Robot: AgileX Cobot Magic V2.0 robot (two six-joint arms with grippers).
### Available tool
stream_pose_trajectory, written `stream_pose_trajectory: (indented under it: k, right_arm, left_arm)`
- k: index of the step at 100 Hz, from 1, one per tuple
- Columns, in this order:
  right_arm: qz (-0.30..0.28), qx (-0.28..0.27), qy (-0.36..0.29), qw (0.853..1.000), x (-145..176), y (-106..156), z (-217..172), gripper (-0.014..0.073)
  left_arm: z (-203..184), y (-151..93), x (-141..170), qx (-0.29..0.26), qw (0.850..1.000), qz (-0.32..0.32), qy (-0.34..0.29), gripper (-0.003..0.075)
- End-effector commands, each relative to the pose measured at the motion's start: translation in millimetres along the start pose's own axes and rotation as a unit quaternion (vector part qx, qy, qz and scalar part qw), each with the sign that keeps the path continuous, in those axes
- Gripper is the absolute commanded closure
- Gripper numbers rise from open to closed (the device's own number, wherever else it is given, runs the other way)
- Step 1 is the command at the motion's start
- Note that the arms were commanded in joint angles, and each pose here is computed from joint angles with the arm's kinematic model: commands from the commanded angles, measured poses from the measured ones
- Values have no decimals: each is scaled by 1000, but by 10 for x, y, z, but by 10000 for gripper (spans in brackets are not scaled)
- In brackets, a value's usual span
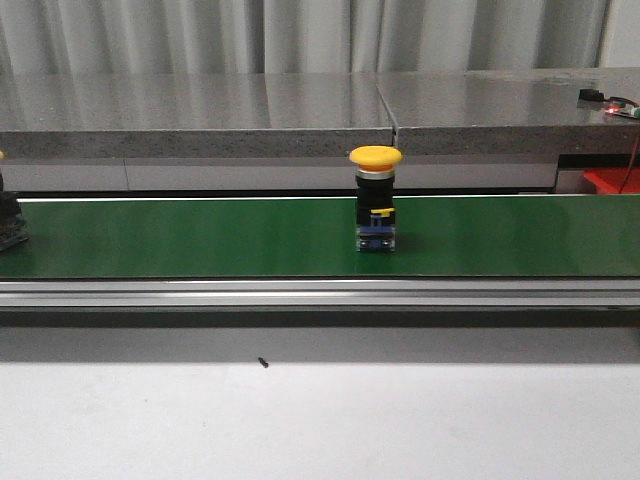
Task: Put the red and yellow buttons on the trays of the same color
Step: 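Lower the right gripper onto the first yellow button on the belt and grasp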
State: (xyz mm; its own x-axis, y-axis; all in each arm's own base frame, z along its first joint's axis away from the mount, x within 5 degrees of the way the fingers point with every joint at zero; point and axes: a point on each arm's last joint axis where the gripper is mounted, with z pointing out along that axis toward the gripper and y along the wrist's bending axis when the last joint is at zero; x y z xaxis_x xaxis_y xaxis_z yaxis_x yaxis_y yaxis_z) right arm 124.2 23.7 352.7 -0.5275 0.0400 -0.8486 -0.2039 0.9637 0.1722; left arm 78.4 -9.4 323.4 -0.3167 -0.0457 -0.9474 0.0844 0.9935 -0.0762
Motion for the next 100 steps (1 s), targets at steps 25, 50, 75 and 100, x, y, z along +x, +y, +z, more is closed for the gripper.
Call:
stream_pose_trajectory:
  k: [25, 50, 75, 100]
  right_arm:
    - [-12, -14, 22, 1000, -102, 6, 87, -73]
    - [-4, -27, 80, 996, -373, -32, 350, -29]
    - [-21, -43, 133, 990, -623, -56, 825, -29]
    - [-56, -67, 190, 978, -667, 81, 1416, 16]
  left_arm:
    - [-26, -11, -142, 4, 999, -6, -45, 741]
    - [-26, -11, -142, 4, 999, -6, -45, 741]
    - [-26, -11, -142, 4, 999, -6, -45, 741]
    - [-26, -11, -142, 4, 999, -6, -45, 741]
